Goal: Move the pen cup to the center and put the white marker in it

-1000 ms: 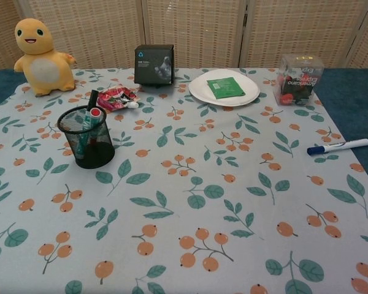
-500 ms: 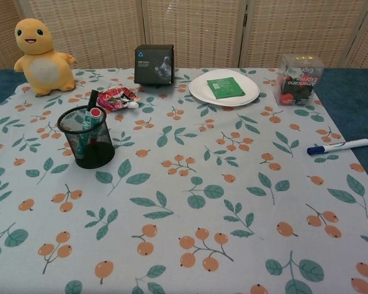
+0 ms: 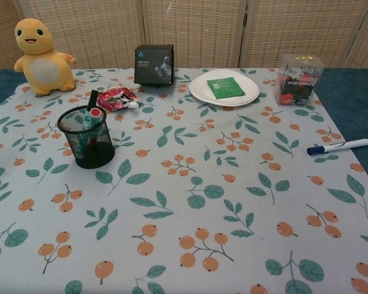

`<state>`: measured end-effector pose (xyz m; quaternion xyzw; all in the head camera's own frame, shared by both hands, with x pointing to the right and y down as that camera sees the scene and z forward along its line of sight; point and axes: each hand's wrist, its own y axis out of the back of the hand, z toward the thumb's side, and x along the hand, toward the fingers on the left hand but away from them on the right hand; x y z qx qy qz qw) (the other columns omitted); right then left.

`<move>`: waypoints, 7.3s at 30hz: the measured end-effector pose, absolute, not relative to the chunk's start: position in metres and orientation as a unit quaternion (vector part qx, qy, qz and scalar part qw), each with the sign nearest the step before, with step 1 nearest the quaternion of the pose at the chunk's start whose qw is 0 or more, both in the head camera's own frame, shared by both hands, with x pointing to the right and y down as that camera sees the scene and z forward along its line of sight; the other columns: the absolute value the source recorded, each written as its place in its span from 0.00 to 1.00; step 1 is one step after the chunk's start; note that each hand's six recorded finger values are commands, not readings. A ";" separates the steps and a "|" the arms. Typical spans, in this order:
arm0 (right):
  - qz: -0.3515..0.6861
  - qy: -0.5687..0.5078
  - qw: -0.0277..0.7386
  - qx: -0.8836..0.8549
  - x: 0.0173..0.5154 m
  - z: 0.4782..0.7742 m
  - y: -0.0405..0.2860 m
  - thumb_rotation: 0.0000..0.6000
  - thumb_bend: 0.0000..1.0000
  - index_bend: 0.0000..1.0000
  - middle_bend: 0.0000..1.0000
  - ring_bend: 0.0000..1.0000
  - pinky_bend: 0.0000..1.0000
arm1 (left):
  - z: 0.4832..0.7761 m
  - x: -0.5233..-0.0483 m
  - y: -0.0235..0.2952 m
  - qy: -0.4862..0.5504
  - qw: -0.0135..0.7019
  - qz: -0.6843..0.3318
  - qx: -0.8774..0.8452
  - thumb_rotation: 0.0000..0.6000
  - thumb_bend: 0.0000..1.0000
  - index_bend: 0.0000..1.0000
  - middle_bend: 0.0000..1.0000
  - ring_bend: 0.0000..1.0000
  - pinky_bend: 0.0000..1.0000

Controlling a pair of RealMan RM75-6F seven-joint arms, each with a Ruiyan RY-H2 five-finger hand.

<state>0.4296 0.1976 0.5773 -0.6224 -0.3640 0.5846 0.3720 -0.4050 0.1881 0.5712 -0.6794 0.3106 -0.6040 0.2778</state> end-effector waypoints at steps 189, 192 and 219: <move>0.509 -0.437 0.318 -0.670 0.480 0.537 0.183 1.00 0.10 0.08 0.00 0.00 0.00 | 0.748 -0.159 0.106 0.417 -0.059 -0.362 -0.832 1.00 0.18 0.09 0.36 0.27 0.35; 0.509 -0.437 0.316 -0.671 0.481 0.537 0.183 1.00 0.10 0.08 0.00 0.00 0.00 | 0.752 -0.155 0.107 0.415 -0.064 -0.362 -0.832 1.00 0.18 0.09 0.36 0.27 0.35; 0.504 -0.436 0.321 -0.673 0.480 0.533 0.186 1.00 0.10 0.08 0.00 0.00 0.00 | 0.746 -0.134 0.117 0.391 -0.064 -0.345 -0.851 1.00 0.15 0.00 0.08 0.00 0.25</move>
